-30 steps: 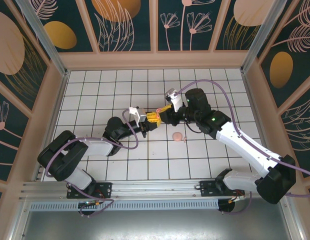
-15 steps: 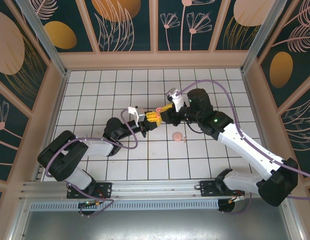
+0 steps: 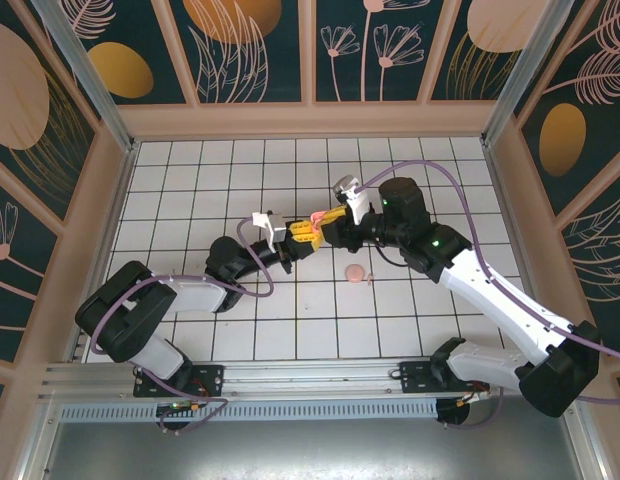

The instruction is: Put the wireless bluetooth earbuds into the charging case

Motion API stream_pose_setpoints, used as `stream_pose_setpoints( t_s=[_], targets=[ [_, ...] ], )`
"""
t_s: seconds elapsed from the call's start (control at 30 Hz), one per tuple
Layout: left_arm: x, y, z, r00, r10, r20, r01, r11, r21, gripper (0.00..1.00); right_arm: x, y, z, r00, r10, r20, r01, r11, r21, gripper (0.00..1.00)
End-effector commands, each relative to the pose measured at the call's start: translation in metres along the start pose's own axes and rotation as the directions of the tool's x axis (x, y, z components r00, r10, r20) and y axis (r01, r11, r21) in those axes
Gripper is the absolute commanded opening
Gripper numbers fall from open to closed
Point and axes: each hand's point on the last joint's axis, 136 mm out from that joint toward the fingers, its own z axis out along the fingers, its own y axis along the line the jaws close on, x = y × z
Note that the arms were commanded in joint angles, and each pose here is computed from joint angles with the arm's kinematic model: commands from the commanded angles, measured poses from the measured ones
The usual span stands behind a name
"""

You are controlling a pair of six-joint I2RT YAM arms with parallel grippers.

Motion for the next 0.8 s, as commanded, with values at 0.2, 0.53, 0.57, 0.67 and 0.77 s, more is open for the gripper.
stream_pose_setpoints(
  t_s=[0.2,0.53,0.57,0.67,0.77],
  targets=[
    [-0.054,-0.031,0.003,0.975,0.121,0.185,-0.143,0.983,0.112,0.14,0.032,-0.012,0.005,0.994,-0.003,-0.106,0.006,1.000,0.029,0.28],
    [-0.054,-0.038,0.002,0.973,0.133,0.188,-0.162,0.976,0.144,0.14,0.030,-0.013,0.004,0.991,-0.042,-0.123,0.046,0.998,0.030,0.28],
    [-0.054,-0.038,0.002,0.973,0.134,0.187,-0.163,0.976,0.147,0.14,0.031,-0.012,0.005,0.991,-0.042,-0.126,0.046,0.999,0.027,0.29],
    [-0.053,-0.039,0.002,0.973,0.139,0.183,-0.167,0.974,0.150,0.14,0.030,-0.012,0.005,0.991,-0.046,-0.127,0.049,0.998,0.026,0.29],
    [-0.052,-0.038,0.002,0.975,0.142,0.173,-0.168,0.974,0.150,0.15,0.028,-0.012,0.005,0.991,-0.048,-0.123,0.052,0.998,0.024,0.29]
  ],
)
